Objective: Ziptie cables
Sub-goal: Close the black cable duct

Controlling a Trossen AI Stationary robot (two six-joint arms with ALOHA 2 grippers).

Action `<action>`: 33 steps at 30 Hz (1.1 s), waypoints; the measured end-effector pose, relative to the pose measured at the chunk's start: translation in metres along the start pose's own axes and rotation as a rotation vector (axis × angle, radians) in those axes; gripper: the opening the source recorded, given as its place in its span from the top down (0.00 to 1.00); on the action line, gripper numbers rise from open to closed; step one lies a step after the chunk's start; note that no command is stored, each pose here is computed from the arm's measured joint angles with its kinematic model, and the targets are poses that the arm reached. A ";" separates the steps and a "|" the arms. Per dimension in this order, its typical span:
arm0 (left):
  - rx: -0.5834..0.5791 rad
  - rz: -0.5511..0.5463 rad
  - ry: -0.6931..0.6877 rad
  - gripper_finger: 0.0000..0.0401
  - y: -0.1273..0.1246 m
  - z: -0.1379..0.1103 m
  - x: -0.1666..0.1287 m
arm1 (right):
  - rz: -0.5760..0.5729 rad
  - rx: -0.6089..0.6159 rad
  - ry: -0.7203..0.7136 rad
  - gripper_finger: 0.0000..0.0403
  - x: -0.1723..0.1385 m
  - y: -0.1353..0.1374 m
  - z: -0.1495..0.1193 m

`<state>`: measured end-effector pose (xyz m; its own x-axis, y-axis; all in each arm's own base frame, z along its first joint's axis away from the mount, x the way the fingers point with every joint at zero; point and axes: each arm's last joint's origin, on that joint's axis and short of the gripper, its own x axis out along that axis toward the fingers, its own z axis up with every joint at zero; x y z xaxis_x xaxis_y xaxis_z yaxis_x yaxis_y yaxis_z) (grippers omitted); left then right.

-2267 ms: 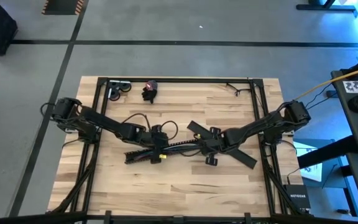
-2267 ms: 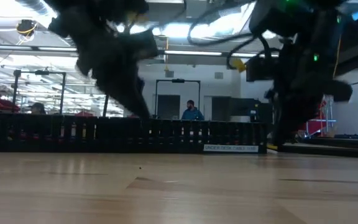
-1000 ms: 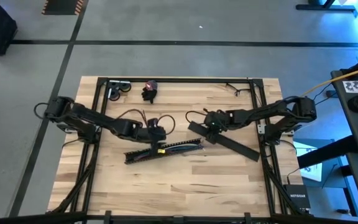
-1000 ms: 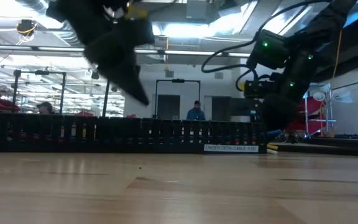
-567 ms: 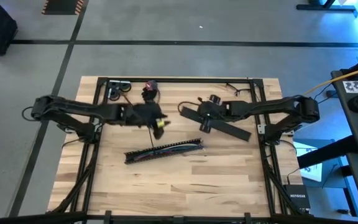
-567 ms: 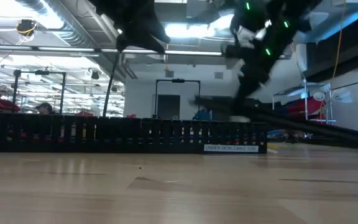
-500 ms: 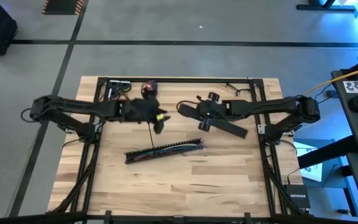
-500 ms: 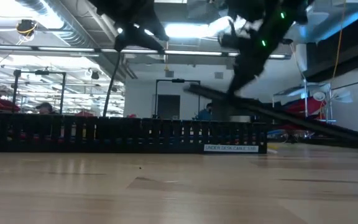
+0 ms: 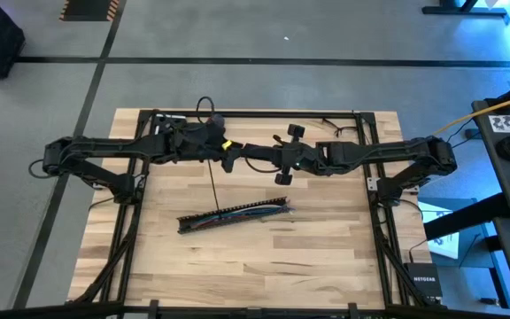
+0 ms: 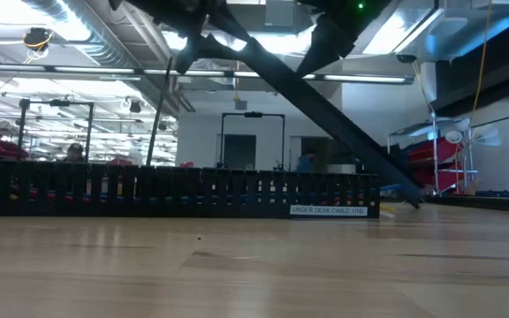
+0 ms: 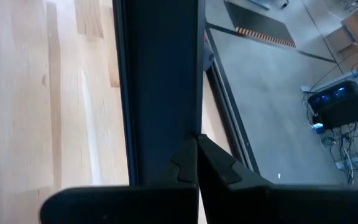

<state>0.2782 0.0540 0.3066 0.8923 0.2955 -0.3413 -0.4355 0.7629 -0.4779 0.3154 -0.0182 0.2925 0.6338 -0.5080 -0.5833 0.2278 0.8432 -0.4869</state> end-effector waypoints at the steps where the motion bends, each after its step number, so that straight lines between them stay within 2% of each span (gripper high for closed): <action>1: 0.001 -0.003 -0.002 0.61 0.000 0.000 0.000 | 0.000 -0.001 0.003 1.00 0.000 0.000 0.000; 7: 0.026 0.013 0.022 0.61 0.002 -0.006 0.011 | 0.000 0.000 0.001 1.00 0.000 0.000 0.000; 11: 0.108 0.014 0.038 0.63 0.002 -0.012 0.023 | 0.023 0.003 -0.018 1.00 0.000 0.000 0.002; 14: 0.195 0.002 0.028 0.71 0.001 -0.013 0.026 | 0.102 0.004 -0.038 1.00 0.000 0.002 0.002; 19: 0.315 -0.008 0.037 0.95 0.001 -0.014 0.026 | 0.165 -0.018 -0.066 1.00 0.000 0.004 0.004; 24: 0.443 -0.017 0.028 0.99 -0.005 -0.015 0.022 | 0.180 -0.002 -0.023 0.99 -0.010 -0.003 0.010; 26: 0.524 -0.038 0.012 0.99 -0.010 -0.015 0.017 | 0.205 0.060 0.005 0.95 -0.021 -0.010 0.018; 29: 0.673 -0.092 -0.013 1.00 -0.022 -0.016 0.009 | 0.306 0.203 0.035 0.85 -0.038 -0.028 0.031; 33: 0.925 -0.172 -0.076 1.00 -0.044 -0.016 -0.007 | 0.590 0.307 -0.007 0.68 -0.057 -0.051 0.046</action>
<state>0.2897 0.0091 0.3173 0.9552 0.1480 -0.2563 -0.0584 0.9433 0.3268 0.3016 -0.0245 0.3806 0.7211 0.0544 -0.6907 0.0410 0.9918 0.1209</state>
